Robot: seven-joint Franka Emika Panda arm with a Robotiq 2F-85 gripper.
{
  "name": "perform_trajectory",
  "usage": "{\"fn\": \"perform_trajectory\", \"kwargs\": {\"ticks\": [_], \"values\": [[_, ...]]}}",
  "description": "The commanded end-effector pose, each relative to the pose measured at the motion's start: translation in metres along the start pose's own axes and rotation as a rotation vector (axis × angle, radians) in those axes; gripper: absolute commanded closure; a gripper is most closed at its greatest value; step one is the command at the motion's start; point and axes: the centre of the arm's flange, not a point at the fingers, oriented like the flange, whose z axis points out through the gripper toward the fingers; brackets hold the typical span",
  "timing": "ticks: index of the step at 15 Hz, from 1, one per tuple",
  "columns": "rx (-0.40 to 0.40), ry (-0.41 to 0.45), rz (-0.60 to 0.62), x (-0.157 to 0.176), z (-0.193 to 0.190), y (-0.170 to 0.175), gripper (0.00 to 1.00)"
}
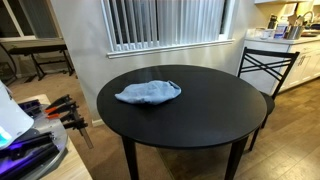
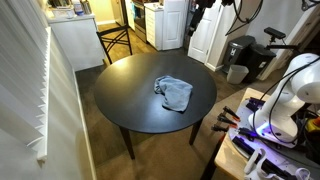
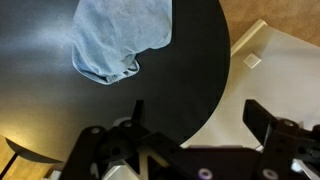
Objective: Use the blue cloth to wipe the table
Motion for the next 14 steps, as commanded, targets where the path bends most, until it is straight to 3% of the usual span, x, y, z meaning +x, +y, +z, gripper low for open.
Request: {"fn": "perform_trajectory", "kwargs": {"ticks": [1, 7, 11, 14], "values": [[0.0, 0.0, 0.0, 0.0, 0.0, 0.0, 0.0], [0.011, -0.034, -0.006, 0.011, 0.012, 0.001, 0.0], [0.073, -0.122, 0.039, 0.062, 0.079, 0.011, 0.0], [0.049, -0.105, 0.099, 0.09, 0.141, 0.032, 0.0]]}}
